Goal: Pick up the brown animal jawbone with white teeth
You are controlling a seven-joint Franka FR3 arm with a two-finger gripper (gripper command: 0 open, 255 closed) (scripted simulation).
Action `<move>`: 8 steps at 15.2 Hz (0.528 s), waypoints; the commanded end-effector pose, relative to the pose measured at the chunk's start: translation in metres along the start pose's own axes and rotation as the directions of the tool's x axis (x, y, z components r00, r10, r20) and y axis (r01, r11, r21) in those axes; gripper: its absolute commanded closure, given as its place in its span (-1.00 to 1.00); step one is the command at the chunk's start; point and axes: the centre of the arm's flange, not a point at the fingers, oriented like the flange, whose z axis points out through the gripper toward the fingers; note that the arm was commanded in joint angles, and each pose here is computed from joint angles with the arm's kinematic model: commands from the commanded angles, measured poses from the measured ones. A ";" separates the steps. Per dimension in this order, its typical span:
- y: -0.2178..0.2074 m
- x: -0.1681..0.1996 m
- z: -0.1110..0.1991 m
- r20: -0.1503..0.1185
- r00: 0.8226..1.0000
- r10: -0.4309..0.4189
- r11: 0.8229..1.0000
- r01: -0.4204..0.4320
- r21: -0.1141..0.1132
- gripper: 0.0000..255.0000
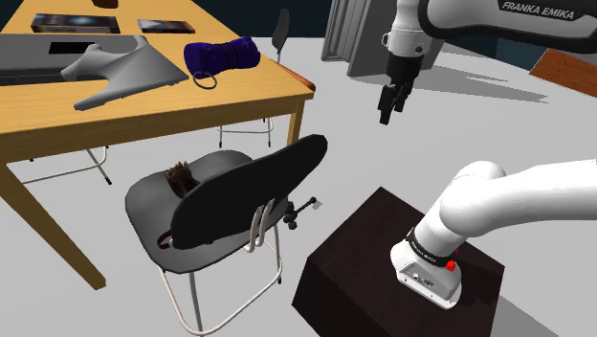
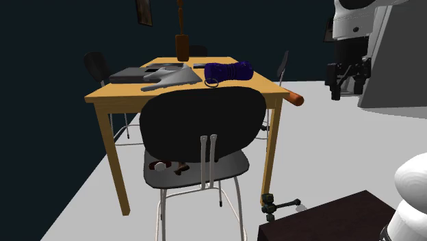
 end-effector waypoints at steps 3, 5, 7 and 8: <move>-0.017 0.016 0.008 -0.003 1.000 -0.015 1.000 0.015 0.009 -1.00; -0.035 0.032 0.017 -0.007 1.000 -0.030 0.999 0.030 0.019 -1.00; -0.052 0.048 0.025 -0.011 0.999 -0.045 0.999 0.045 0.028 -1.00; -0.061 0.056 0.029 -0.013 0.999 -0.052 0.998 0.053 0.033 -1.00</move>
